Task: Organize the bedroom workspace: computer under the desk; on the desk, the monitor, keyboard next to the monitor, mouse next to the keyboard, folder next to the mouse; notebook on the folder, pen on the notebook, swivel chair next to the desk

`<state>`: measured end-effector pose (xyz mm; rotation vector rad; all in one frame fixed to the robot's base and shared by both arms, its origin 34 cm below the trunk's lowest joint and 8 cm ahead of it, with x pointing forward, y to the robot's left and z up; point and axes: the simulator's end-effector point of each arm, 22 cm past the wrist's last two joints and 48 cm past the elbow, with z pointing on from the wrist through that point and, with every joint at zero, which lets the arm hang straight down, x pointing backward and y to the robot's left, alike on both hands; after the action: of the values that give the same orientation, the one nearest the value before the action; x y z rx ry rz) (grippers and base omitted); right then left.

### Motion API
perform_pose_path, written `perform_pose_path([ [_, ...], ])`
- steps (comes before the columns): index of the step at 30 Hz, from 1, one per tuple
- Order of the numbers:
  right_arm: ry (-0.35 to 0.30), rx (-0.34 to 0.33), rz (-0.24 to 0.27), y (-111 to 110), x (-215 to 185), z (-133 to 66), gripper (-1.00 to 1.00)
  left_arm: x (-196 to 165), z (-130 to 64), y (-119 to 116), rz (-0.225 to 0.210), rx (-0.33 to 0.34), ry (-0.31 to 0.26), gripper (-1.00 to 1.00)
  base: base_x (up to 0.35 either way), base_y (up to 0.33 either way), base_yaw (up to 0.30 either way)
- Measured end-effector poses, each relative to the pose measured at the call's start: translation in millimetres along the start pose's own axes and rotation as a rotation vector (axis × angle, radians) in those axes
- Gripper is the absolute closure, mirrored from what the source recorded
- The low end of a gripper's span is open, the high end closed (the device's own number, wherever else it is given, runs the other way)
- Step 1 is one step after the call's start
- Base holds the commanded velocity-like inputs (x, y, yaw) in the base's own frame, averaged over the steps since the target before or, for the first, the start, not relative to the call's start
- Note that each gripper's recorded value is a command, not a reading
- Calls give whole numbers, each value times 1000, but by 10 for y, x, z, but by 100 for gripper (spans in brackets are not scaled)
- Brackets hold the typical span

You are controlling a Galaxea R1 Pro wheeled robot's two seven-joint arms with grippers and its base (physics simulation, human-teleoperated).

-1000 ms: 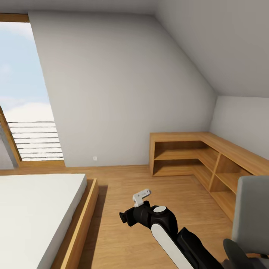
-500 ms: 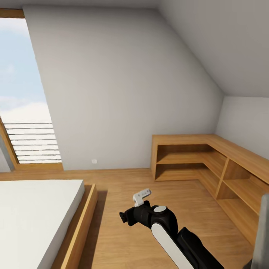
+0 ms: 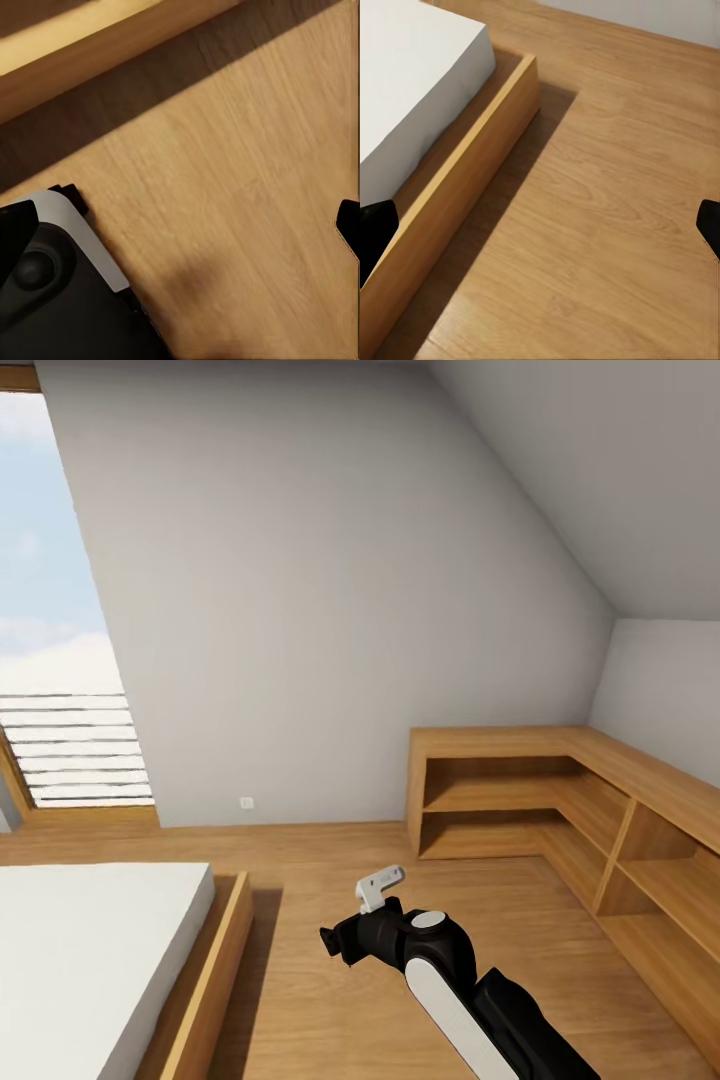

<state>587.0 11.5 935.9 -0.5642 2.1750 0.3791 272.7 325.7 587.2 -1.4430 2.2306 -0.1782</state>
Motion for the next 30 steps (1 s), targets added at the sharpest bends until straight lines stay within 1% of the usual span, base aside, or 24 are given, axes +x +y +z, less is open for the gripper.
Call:
perform_pose_path([
  [17,-2,2,1,-7,-5,0,-100,-14,14,-31,0,4,-2,-100,341,0,-1],
  [25,-4,4,6,-24,-14,-2,-100,-18,23,-18,2,2,-2,-100,341,0,-62],
  [27,-5,5,7,-28,-15,-2,-100,-19,24,-28,7,4,-3,-100,341,0,-110],
  [29,-6,6,9,-33,-17,-3,-100,-37,29,-62,27,13,-9,-100,341,0,-125],
  [30,-6,6,9,-33,-17,-3,-100,-38,29,-63,27,13,-9,-100,341,0,-135],
])
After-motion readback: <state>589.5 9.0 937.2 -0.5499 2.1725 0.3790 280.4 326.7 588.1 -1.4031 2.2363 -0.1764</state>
